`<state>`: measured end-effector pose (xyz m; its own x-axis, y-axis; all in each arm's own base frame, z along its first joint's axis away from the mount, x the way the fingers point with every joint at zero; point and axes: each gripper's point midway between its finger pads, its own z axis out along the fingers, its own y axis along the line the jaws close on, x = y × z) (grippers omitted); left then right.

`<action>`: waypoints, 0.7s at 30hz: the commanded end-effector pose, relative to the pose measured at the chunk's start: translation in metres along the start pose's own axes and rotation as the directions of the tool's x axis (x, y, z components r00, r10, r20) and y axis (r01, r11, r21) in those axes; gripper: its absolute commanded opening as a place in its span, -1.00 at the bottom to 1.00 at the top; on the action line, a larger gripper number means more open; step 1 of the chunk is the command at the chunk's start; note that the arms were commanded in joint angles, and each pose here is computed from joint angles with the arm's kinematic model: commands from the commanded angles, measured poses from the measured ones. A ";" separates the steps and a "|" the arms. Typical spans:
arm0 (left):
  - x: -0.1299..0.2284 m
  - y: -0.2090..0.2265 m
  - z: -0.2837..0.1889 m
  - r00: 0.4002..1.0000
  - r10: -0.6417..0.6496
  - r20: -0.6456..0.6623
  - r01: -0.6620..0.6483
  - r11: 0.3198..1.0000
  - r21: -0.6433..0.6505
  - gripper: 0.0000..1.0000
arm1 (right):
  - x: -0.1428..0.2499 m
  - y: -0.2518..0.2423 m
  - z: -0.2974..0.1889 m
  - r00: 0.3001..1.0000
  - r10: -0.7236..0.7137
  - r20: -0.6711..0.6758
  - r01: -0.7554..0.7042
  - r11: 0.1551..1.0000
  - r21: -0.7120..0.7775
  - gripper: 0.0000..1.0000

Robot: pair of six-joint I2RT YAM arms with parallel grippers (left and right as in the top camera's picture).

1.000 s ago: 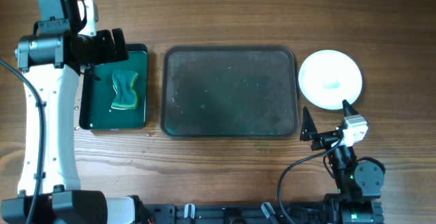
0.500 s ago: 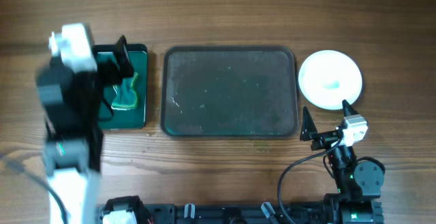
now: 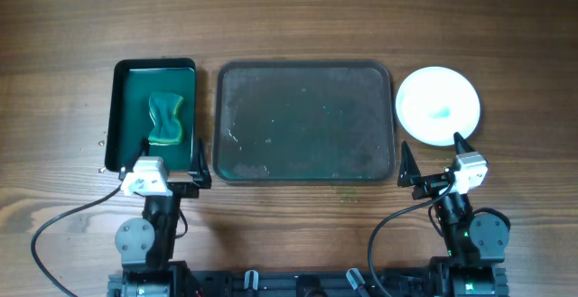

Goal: Clean dirty plates on tray and stack at the side

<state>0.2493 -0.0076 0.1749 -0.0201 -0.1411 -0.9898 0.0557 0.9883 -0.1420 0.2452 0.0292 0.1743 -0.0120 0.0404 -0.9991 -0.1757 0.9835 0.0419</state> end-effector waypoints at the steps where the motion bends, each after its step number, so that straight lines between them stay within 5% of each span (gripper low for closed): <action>1: 0.016 0.000 -0.003 0.998 -0.017 -0.053 0.017 1.000 0.003 1.00 | -0.001 0.003 0.000 1.000 0.012 0.007 -0.012 1.000 -0.018 0.99; 21: 0.017 0.002 -0.003 0.998 -0.019 -0.059 0.018 1.000 -0.006 1.00 | -0.001 0.003 0.000 1.000 0.013 0.007 -0.013 1.000 -0.018 1.00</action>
<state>0.2463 -0.0076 0.1592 -0.0769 -0.1428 -0.9868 0.0470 0.9881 -0.1467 0.2452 0.0292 0.1743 -0.0119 0.0400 -0.9991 -0.1757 0.9836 0.0415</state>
